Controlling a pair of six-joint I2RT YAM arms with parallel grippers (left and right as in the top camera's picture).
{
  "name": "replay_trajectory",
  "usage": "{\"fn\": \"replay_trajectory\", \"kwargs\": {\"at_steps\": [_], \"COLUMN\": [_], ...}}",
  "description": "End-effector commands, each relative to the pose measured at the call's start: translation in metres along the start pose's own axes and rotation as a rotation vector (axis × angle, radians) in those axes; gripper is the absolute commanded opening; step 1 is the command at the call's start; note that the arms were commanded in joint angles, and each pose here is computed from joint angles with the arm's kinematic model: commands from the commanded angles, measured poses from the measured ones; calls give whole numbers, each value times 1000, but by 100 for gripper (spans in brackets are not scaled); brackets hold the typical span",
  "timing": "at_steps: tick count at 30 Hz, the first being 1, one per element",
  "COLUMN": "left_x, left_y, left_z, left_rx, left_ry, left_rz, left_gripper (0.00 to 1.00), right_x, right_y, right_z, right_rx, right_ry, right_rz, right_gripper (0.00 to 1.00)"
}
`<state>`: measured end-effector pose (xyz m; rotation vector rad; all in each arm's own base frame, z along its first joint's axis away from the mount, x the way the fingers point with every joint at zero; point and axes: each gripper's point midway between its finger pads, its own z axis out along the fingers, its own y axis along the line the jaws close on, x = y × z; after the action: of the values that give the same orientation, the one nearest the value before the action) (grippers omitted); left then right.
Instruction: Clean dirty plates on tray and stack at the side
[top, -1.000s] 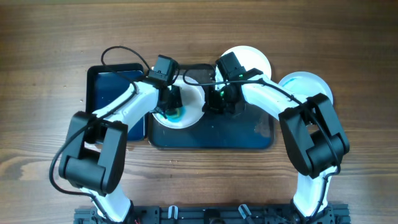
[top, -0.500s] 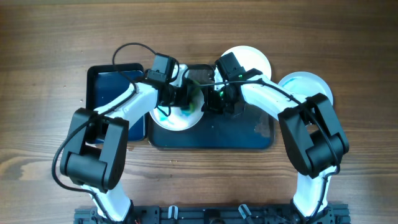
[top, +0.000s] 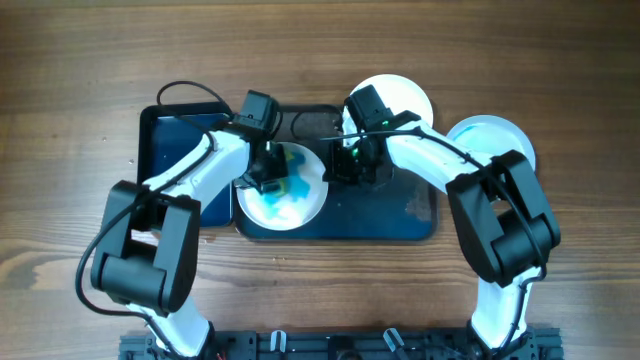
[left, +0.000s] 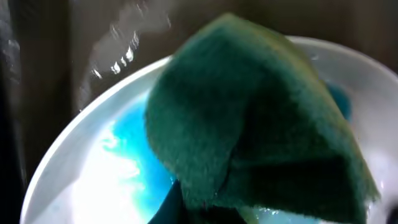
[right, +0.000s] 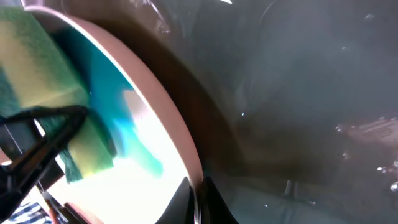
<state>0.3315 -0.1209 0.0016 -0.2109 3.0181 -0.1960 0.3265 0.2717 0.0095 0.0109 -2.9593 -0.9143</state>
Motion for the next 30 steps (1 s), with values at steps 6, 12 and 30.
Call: {"fn": "replay_trajectory", "kwargs": {"at_steps": [6,12,30], "left_x": [47,-4,17], "left_y": [-46,66,-1], "left_z": [12,15,25], "left_rx": [365,-320,44], "left_ry": [172,-138,56], "left_rz": [305,-310,-176], "left_gripper": [4,4,4], "right_x": [6,5,5], "right_y": [-1,-1,-2], "right_z": [7,7,7], "right_rx": [-10,-9,-3], "right_ry": [25,25,21], "right_rz": [4,4,5], "right_gripper": [4,4,4]}}
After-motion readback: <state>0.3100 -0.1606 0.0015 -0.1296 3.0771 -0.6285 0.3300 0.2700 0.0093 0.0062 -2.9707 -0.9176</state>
